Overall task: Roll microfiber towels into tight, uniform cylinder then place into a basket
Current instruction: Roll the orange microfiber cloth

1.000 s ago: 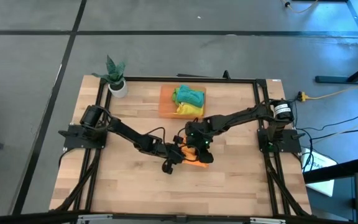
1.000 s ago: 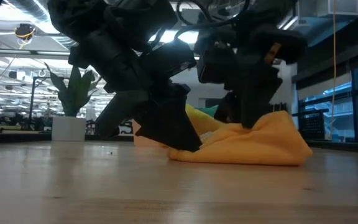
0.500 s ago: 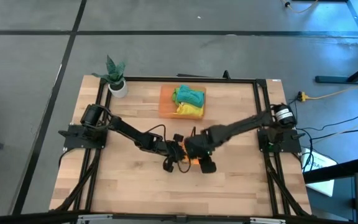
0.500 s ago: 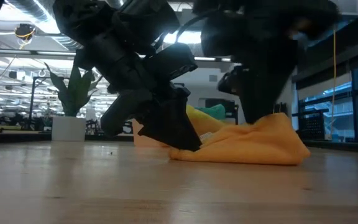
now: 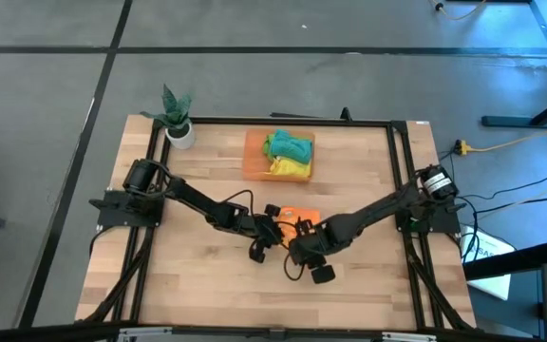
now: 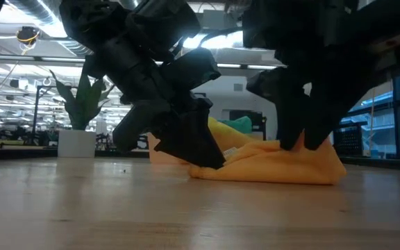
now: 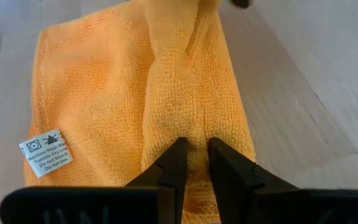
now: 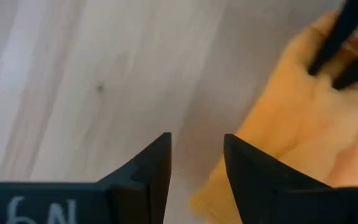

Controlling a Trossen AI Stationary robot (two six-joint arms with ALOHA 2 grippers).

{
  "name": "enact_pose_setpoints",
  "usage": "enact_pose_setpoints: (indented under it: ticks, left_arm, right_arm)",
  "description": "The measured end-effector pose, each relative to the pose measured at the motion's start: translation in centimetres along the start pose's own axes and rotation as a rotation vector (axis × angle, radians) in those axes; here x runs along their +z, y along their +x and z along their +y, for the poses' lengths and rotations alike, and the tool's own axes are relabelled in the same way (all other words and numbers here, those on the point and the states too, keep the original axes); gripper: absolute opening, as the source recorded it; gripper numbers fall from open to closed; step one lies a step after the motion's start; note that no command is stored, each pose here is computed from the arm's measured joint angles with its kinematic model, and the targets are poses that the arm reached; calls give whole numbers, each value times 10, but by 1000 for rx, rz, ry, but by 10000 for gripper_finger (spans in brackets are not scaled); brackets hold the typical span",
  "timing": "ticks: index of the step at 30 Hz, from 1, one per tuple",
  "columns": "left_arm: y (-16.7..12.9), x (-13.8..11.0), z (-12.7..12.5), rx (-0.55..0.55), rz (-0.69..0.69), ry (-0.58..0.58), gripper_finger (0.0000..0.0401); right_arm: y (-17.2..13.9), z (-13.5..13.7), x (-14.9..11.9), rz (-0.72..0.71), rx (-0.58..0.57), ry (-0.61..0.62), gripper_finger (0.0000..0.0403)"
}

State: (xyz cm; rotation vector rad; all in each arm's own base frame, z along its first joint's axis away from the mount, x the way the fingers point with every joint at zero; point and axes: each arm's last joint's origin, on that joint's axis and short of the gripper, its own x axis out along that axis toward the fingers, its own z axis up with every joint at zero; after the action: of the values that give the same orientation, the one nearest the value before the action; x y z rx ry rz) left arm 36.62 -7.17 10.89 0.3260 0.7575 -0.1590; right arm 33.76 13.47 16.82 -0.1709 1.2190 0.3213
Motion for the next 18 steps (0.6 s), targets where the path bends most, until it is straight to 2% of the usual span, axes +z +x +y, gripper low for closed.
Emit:
enact_pose_setpoints:
  ticks: [2, 6, 13, 18]
  left_arm:
    - [0, 0, 0, 0, 0, 0, 60]
    - [0, 0, 0, 0, 0, 0, 60]
    - [0, 0, 0, 0, 0, -1, 60]
    - [0, 0, 0, -5, 0, 0, 60]
  right_arm:
    - [0, 5, 1, -12, -14, -11, 147]
    - [9, 5, -1, -2, -128, -22, 147]
    - [30, 1, -11, 54, -161, -29, 147]
    - [34, 0, -13, 61, -247, -33, 147]
